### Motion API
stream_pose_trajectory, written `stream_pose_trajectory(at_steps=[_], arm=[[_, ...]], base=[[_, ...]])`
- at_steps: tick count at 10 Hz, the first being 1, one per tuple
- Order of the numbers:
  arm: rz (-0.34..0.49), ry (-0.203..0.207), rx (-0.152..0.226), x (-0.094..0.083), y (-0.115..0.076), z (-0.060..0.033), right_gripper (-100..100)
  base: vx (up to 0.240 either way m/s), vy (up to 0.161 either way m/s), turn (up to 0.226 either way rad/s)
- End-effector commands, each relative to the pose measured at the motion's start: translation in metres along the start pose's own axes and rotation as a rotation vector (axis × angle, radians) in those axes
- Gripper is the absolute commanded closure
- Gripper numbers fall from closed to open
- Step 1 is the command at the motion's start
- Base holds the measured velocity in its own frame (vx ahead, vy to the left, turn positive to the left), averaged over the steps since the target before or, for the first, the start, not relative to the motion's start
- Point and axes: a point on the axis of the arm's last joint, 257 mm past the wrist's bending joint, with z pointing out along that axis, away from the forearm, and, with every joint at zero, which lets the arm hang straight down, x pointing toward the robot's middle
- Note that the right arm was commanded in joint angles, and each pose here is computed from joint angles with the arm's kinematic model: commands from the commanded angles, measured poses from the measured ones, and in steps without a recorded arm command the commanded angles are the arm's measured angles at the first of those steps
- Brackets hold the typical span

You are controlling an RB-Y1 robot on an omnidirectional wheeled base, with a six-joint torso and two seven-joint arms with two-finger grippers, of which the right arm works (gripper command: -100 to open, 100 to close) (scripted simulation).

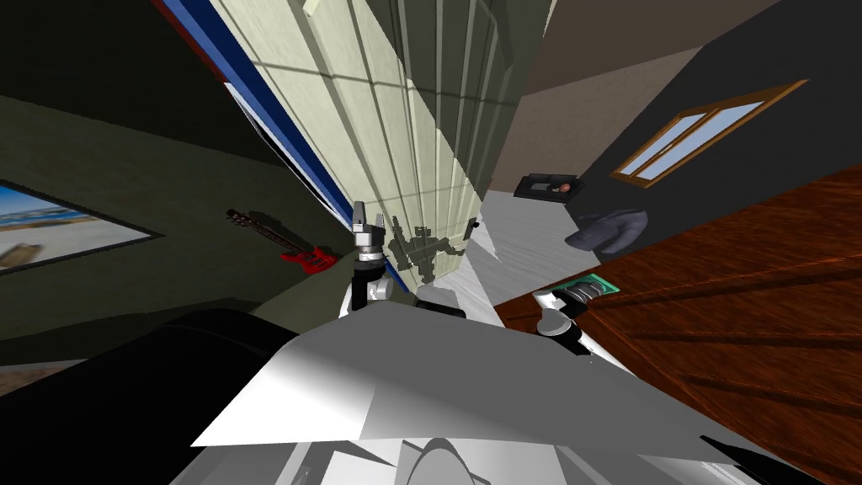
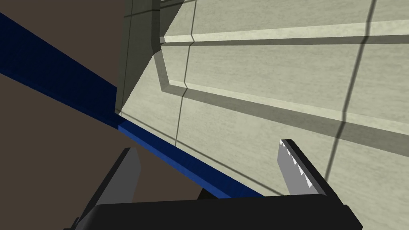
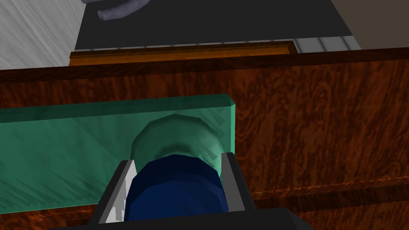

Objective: Push the door open

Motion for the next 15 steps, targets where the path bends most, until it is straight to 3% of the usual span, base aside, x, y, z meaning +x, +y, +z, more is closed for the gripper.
stream_pose_trajectory(at_steps=[1, 3, 6, 10, 12, 13, 14, 15], arm=[[-0.007, -0.046, -0.025, -0.021, 0.01, 0.0056, 100], [-0.007, -0.085, -0.031, -0.032, 0.012, 0.0055, 100], [-0.007, -0.085, -0.031, -0.032, 0.012, 0.0055, 100], [-0.008, -0.167, -0.037, -0.054, 0.014, 0.0038, 100], [-0.011, -0.164, -0.019, -0.053, 0.006, 0.001, 100], [-0.009, -0.166, -0.031, -0.054, 0.011, 0.0028, 100], [-0.009, -0.209, -0.038, -0.065, 0.014, 0.002, 100], [-0.009, -0.209, -0.041, -0.066, 0.016, 0.0025, 100]], base=[[0.031, -0.073, 0.067], [0.026, -0.1, 0.068], [0.021, -0.036, 0.006], [0.03, -0.073, 0.06], [0.032, -0.066, 0.021], [-0.001, -0.011, -0.009], [0.02, -0.049, 0.08], [0.04, -0.079, 0.033]])
